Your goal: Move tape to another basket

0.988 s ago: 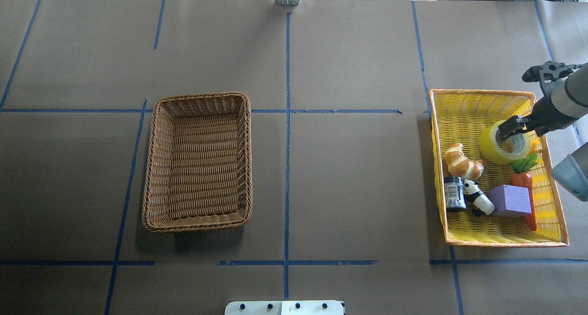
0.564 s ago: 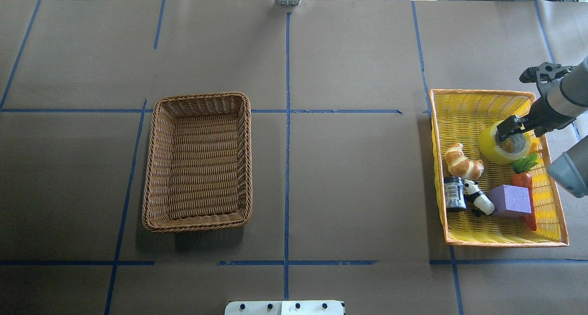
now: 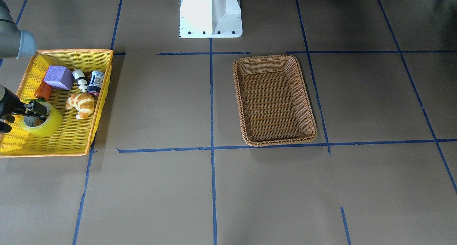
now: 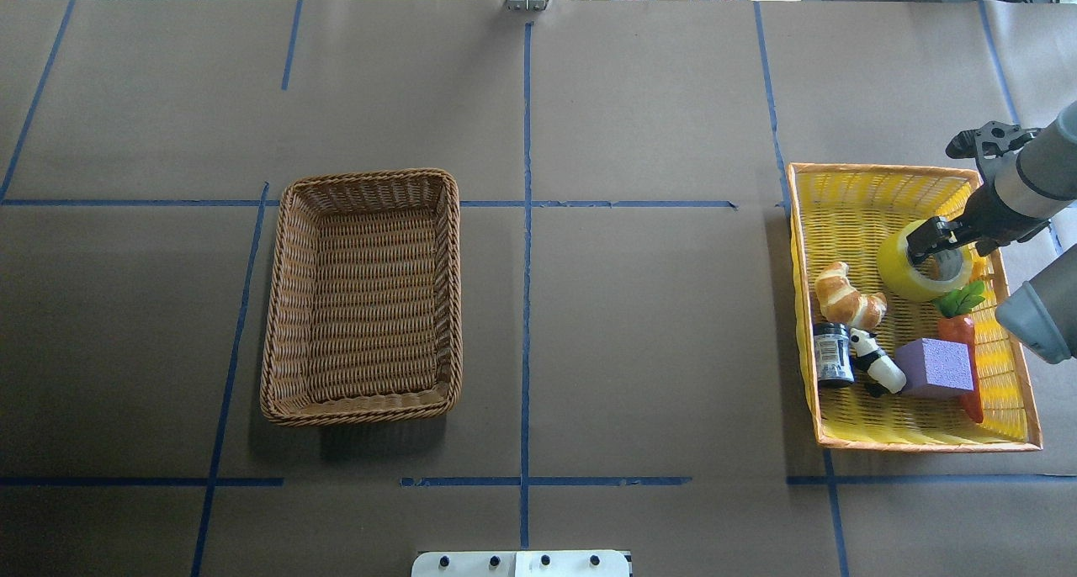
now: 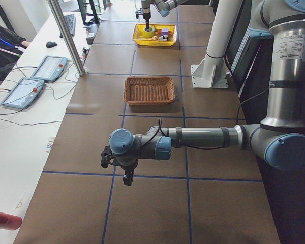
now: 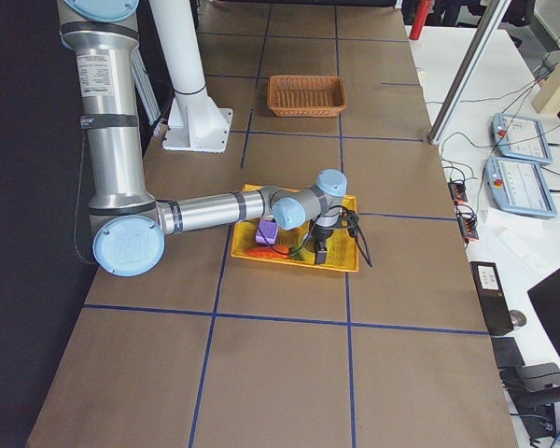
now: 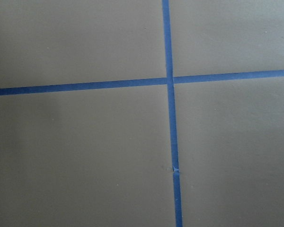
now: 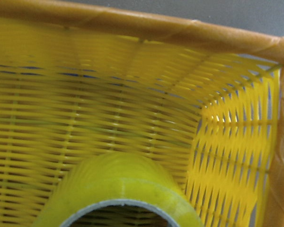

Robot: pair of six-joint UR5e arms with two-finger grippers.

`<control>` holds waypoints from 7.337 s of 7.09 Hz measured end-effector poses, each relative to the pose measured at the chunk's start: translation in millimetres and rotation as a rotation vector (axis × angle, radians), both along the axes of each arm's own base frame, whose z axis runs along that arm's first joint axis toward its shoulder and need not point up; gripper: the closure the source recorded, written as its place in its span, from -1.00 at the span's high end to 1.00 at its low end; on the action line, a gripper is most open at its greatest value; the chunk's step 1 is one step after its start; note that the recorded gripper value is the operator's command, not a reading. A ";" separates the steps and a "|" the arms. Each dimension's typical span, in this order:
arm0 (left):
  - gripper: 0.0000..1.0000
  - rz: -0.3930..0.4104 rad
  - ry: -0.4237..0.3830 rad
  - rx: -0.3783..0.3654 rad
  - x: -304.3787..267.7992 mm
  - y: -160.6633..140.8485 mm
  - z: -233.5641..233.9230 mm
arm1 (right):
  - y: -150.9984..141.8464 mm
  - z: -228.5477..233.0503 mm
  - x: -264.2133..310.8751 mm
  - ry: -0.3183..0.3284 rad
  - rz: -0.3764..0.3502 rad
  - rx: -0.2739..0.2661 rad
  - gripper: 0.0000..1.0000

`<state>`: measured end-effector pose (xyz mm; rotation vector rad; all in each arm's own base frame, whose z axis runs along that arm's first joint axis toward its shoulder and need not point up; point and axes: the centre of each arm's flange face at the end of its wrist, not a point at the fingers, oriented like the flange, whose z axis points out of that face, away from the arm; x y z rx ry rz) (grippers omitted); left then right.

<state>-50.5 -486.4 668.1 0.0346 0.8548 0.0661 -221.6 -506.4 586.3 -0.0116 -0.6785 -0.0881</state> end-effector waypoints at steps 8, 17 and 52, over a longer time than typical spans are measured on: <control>1.00 -0.002 0.014 0.003 0.3 0.4 -3.1 | -2.9 -19.1 2.1 -0.031 0.003 0.023 -1.00; 1.00 -0.082 0.072 0.095 60.4 -12.6 -141.2 | -7.2 -218.2 40.8 -0.433 0.157 -0.013 -0.96; -0.91 -0.017 1.418 -0.653 407.4 187.0 -489.3 | 237.1 -413.5 -215.3 -1.400 0.106 -0.320 0.99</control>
